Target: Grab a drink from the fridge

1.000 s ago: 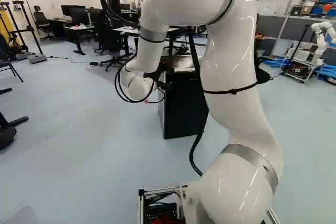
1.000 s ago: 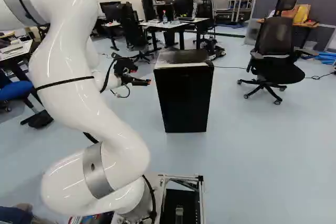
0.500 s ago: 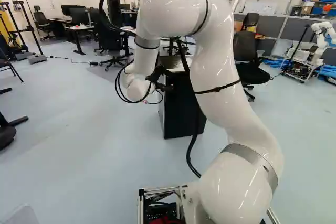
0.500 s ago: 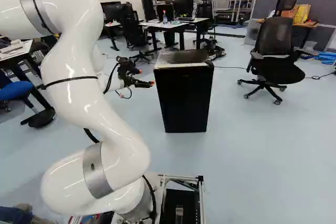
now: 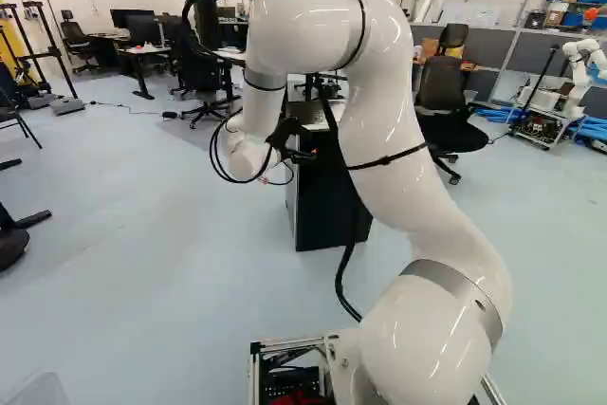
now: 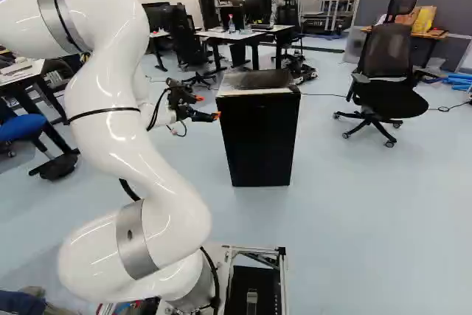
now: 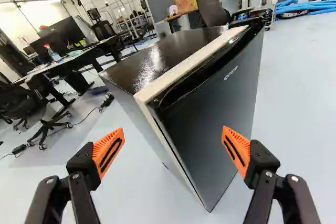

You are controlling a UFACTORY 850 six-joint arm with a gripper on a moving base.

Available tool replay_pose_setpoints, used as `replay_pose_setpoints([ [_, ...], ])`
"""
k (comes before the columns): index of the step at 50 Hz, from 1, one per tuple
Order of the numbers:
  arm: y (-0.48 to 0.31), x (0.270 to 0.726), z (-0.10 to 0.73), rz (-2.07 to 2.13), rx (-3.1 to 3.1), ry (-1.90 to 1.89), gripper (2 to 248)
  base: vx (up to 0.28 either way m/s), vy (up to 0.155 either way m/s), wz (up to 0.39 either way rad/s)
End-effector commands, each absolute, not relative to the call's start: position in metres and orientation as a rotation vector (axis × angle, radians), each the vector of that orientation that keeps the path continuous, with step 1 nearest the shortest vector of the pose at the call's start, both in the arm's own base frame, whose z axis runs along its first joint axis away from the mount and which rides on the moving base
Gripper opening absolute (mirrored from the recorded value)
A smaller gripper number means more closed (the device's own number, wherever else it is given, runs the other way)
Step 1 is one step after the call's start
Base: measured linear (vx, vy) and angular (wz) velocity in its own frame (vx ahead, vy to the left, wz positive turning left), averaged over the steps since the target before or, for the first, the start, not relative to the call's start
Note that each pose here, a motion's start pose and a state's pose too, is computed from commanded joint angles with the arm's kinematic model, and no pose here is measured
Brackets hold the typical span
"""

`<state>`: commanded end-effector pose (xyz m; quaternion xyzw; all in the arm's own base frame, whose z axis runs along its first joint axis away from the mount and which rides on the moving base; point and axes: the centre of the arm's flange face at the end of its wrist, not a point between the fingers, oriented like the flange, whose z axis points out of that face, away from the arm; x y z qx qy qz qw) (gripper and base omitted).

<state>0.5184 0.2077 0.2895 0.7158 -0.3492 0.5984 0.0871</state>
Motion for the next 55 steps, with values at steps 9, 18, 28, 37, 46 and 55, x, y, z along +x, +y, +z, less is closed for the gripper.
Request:
replay_pose_setpoints([
  [9,0.207,0.524,0.289,1.786,2.125,-1.05,247,0.0,0.0,0.0],
  [18,0.204,0.53,0.289,1.786,2.114,-1.063,247,0.0,0.0,0.0],
  [28,0.199,0.536,0.288,1.784,2.101,-1.077,247,0.0,0.0,0.0],
  [37,0.195,0.542,0.279,1.771,2.094,-1.08,247,0.0,0.0,0.0],
  [46,0.192,0.548,0.267,1.754,2.09,-1.079,247,0.0,0.0,0.0],
  [55,0.191,0.549,0.265,1.752,2.088,-1.08,247,0.0,0.0,0.0],
])
